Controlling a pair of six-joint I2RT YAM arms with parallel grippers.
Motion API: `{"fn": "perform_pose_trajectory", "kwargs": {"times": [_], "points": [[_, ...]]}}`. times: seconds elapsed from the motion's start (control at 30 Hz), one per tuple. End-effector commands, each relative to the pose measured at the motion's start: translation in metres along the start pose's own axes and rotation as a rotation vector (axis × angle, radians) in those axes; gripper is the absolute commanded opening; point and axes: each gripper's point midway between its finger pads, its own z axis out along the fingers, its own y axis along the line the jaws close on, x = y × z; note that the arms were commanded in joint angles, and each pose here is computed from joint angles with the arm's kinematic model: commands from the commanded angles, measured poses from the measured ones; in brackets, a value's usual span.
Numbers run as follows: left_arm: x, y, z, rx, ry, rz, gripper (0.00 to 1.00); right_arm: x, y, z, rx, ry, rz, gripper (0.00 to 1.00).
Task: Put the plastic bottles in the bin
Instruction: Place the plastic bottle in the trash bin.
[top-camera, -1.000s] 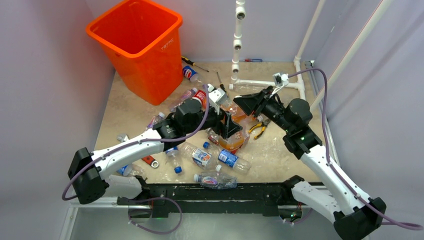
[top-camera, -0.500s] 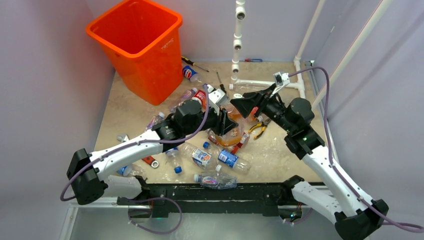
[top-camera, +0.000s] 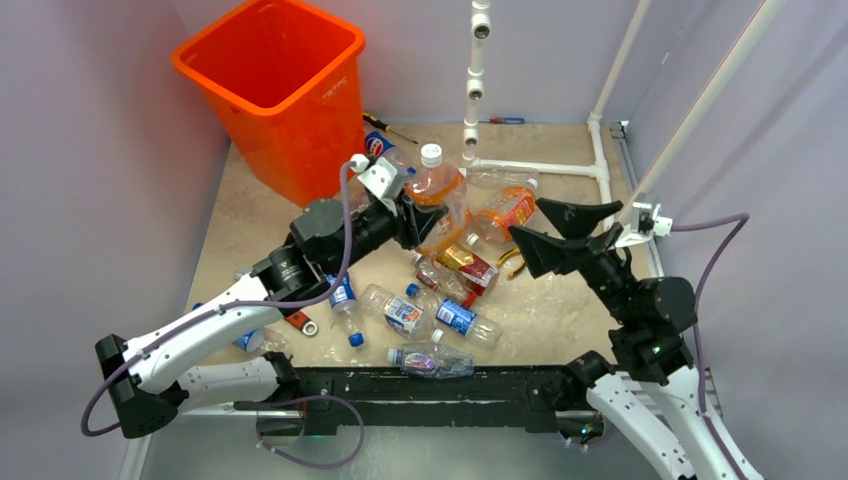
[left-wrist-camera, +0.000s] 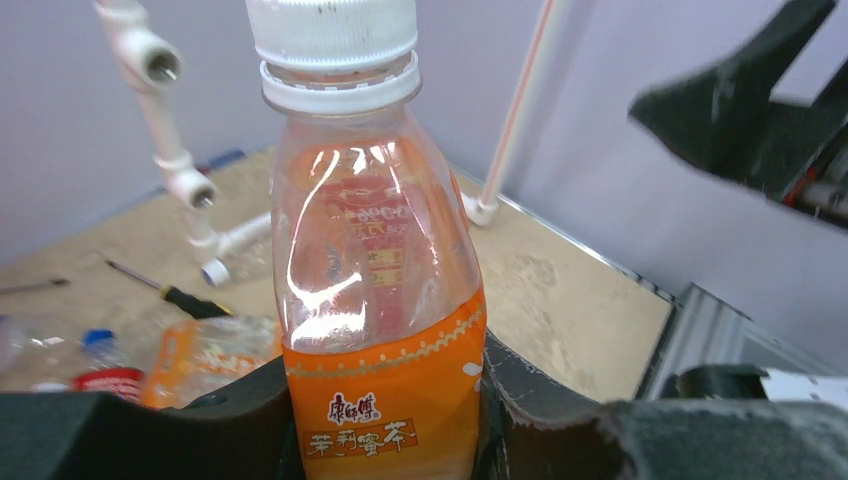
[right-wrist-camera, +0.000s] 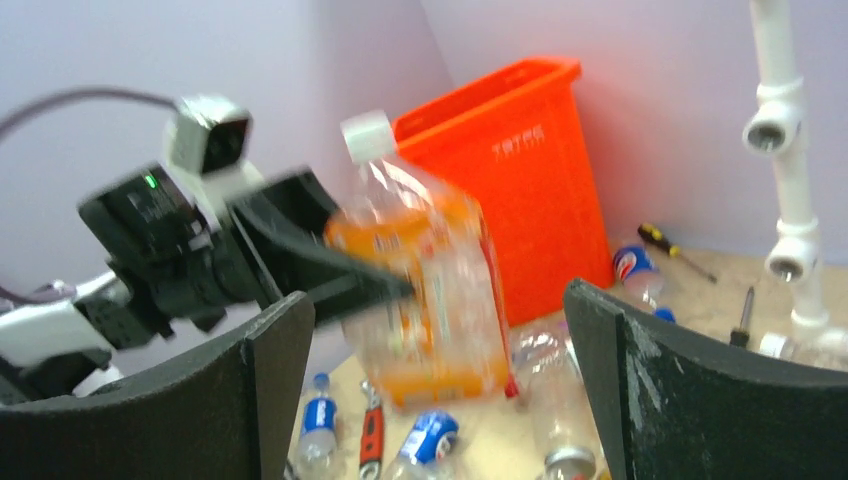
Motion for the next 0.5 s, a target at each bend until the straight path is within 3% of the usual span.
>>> {"fn": "perform_pose_trajectory", "kwargs": {"times": [0.0,0.1,0.23,0.47], "points": [[-0.076,0.017,-0.009,-0.12,-0.172,0.145,0.17,0.021,-0.005,-0.009,-0.017,-0.019,0.063,0.99],[-0.096,0.01,-0.005,-0.093,-0.169,0.204,0.15,0.033,-0.009,-0.013,-0.038,-0.029,0.045,0.99],[-0.134,0.005,-0.013,-0.094,-0.273,0.201,0.15,0.048,-0.004,-0.006,-0.107,0.008,0.022,0.99],[-0.213,0.082,-0.019,-0.467,-0.37,0.27,0.13,0.079,-0.008,-0.002,-0.142,0.085,0.055,0.99]]}}
